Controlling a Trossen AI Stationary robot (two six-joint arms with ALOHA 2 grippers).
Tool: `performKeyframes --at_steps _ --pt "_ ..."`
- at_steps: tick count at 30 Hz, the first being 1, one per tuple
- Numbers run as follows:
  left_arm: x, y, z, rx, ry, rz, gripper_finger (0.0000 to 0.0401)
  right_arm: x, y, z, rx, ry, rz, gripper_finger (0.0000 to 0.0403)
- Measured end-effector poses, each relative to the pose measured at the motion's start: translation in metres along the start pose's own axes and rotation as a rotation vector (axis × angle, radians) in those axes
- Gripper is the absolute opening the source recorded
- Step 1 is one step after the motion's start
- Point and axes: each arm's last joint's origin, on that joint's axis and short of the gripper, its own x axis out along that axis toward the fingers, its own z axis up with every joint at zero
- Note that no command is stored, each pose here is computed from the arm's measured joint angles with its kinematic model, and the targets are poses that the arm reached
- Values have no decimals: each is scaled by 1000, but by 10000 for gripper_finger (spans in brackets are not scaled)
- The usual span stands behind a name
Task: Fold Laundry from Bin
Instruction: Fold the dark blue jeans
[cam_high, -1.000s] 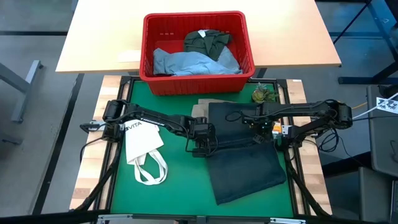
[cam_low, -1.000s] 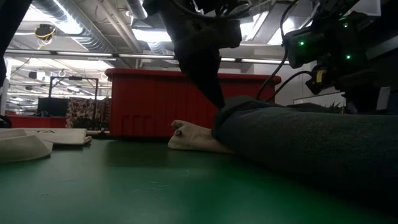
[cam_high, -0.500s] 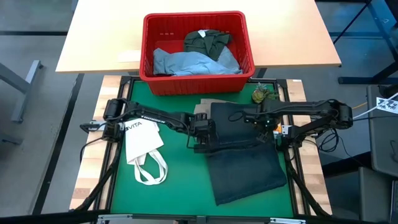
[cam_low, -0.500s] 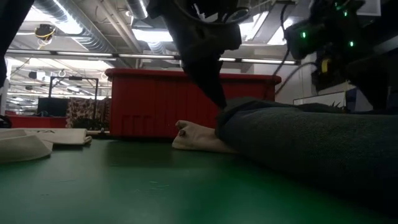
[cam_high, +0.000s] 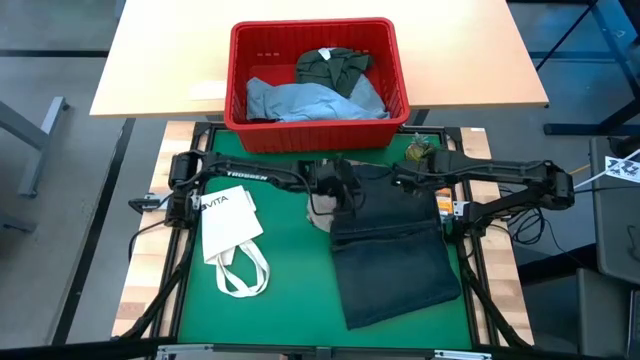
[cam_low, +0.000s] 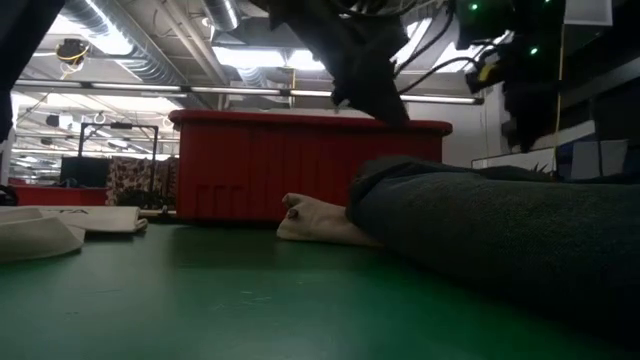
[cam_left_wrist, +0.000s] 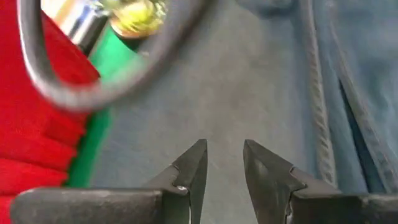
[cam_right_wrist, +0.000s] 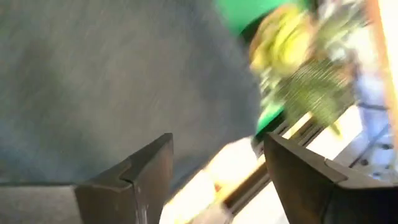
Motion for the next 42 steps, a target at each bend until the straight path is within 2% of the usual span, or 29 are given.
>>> performKeyframes --at_steps 3,6,8,18,21,27,32,38,42 --pt "3 16 2 -29 -21 32 100 8 2 4 27 -51 -28 250" --pt "9 34 -3 -84 -10 83 100 16 1 4 48 -43 -31 247" --pt "17 43 -11 -124 9 103 100 22 -1 4 60 -27 -49 242" --pt "80 74 -54 -165 115 221 100 65 -10 -5 163 36 -77 214" --pt "88 82 -64 -177 162 240 100 77 -12 -11 177 64 -78 210" --pt "88 85 -69 -193 203 244 100 86 -16 -12 169 129 -43 209" --pt "88 85 -69 -190 206 245 100 85 -17 -14 153 146 -66 209" --pt "68 85 -55 -161 185 242 100 62 -30 -13 104 209 -176 209" --pt "46 80 -39 -154 150 230 100 42 -39 -5 123 202 -192 209"
